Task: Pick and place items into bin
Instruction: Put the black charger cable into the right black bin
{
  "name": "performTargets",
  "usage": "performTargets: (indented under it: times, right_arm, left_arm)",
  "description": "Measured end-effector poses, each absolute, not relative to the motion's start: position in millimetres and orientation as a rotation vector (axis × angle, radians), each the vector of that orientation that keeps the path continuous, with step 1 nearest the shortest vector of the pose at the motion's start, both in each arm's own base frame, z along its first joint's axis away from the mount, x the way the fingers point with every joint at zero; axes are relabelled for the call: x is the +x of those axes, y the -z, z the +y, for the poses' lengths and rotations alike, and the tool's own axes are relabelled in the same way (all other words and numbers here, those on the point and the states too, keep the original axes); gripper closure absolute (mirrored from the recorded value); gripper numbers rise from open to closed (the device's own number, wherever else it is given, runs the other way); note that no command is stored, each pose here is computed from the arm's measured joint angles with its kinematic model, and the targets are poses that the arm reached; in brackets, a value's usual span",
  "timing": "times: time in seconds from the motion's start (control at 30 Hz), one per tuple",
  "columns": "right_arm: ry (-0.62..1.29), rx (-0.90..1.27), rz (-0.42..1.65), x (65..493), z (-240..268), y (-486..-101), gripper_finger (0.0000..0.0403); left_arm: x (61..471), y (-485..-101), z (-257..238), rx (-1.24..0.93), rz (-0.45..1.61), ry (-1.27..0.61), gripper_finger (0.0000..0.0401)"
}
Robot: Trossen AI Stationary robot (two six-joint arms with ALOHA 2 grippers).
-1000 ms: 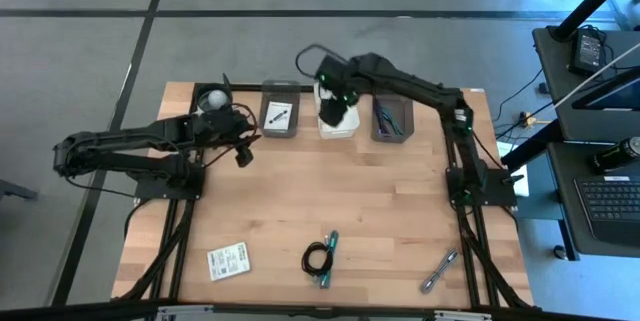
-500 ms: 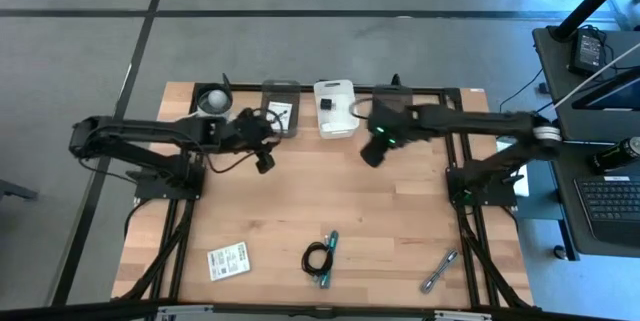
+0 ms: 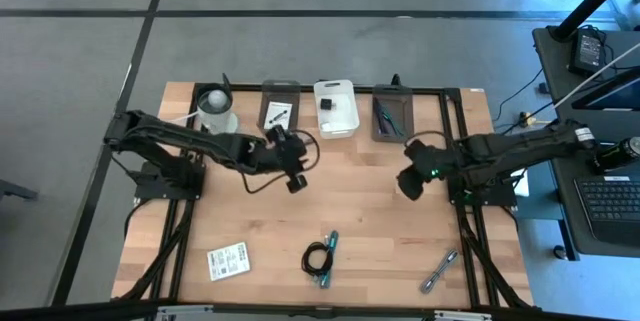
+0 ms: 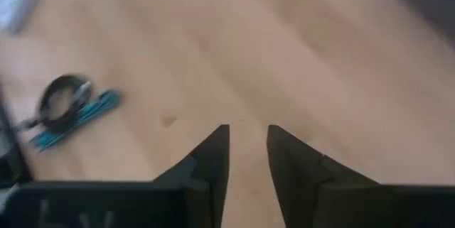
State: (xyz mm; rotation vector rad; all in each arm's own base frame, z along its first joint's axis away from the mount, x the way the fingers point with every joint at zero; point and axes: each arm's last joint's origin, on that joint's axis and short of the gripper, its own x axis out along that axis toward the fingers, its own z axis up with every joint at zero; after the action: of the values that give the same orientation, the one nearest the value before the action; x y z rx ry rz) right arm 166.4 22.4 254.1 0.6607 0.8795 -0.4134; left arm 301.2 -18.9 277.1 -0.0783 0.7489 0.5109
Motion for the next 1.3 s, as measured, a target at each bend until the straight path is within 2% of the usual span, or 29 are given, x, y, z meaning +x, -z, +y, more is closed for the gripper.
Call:
performTargets:
  times: [0.17, 0.33, 0.53, 0.67, 0.87, 0.97, 1.3]
  right_arm:
    - [0.246, 0.645, 0.838, 169, 45, -248, 0.0348]
    - [0.139, 0.642, 0.805, 177, 64, -244, 0.0396]
    - [0.119, 0.721, 0.829, 193, 88, -231, 0.0400]
    - [0.146, 0.765, 0.873, 213, 110, -221, 0.0401]
    - [0.192, 0.732, 0.889, 268, 145, -238, 0.0401]
    - [0.244, 0.667, 0.969, 293, 160, -245, 0.0402]
    - [0.351, 0.577, 1.094, 372, 194, -257, 0.0401]
  left_arm:
    - [311, -267, -41, -0.120, 0.799, -0.504, 0.0276]
    - [300, -260, -60, -0.137, 0.894, -0.511, 0.0276]
    - [281, -253, -73, -0.053, 1.099, -0.422, 0.0276]
    - [275, -244, -81, -0.006, 1.154, -0.332, 0.0276]
    - [262, -216, -104, 0.044, 1.142, -0.181, 0.0276]
    - [248, -205, -114, 0.055, 1.141, -0.142, 0.0276]
    - [212, -207, -135, 0.075, 1.085, -0.083, 0.0276]
